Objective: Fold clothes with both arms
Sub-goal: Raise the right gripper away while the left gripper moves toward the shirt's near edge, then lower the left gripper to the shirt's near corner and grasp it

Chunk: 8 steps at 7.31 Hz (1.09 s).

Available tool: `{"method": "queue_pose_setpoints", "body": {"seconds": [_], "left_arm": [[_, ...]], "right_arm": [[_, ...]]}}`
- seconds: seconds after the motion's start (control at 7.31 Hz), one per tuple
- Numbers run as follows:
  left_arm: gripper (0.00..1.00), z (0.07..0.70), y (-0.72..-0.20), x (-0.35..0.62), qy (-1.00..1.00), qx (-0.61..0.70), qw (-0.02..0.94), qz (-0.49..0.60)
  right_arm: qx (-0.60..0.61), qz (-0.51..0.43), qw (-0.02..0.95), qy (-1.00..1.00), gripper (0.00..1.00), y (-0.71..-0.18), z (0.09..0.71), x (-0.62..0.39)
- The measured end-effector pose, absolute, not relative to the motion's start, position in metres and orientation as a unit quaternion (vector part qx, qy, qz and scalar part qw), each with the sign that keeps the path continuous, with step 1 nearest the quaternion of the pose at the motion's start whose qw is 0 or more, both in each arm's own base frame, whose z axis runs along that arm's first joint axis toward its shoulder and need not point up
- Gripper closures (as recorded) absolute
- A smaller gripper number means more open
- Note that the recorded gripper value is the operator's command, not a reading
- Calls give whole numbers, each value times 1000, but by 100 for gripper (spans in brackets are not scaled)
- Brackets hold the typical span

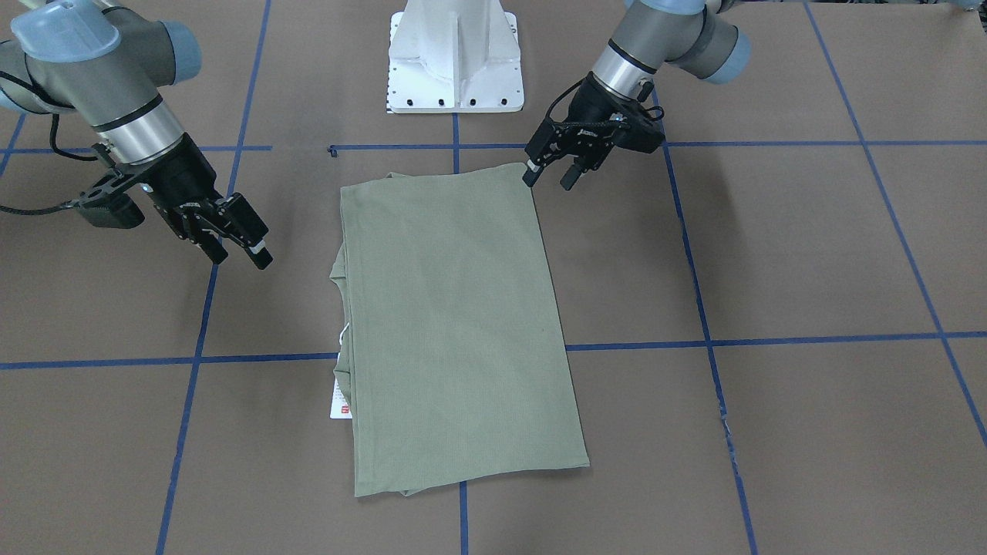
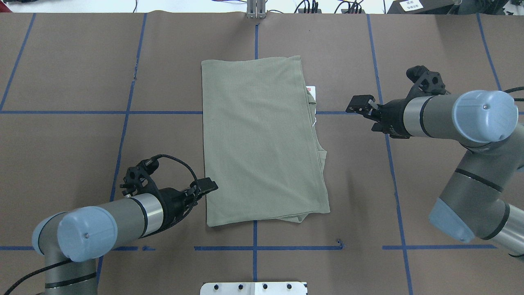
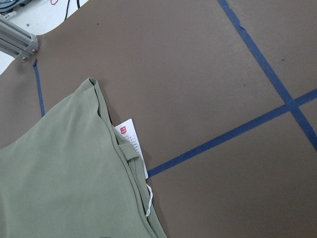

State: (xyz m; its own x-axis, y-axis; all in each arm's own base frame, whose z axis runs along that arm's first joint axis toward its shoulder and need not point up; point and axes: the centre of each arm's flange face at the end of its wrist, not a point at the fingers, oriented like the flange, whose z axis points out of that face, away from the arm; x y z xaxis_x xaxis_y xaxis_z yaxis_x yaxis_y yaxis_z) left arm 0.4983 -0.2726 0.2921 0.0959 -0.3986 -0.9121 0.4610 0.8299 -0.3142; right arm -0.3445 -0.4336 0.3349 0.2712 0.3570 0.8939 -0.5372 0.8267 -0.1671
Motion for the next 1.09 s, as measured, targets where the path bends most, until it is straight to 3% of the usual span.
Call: {"method": "queue_pose_setpoints", "body": {"seconds": [1.09], "left_arm": [[21,310,-229,538,591,10,757,-277]], "right_arm": [[87,281,789,-539,4,-421,329,-338]]}}
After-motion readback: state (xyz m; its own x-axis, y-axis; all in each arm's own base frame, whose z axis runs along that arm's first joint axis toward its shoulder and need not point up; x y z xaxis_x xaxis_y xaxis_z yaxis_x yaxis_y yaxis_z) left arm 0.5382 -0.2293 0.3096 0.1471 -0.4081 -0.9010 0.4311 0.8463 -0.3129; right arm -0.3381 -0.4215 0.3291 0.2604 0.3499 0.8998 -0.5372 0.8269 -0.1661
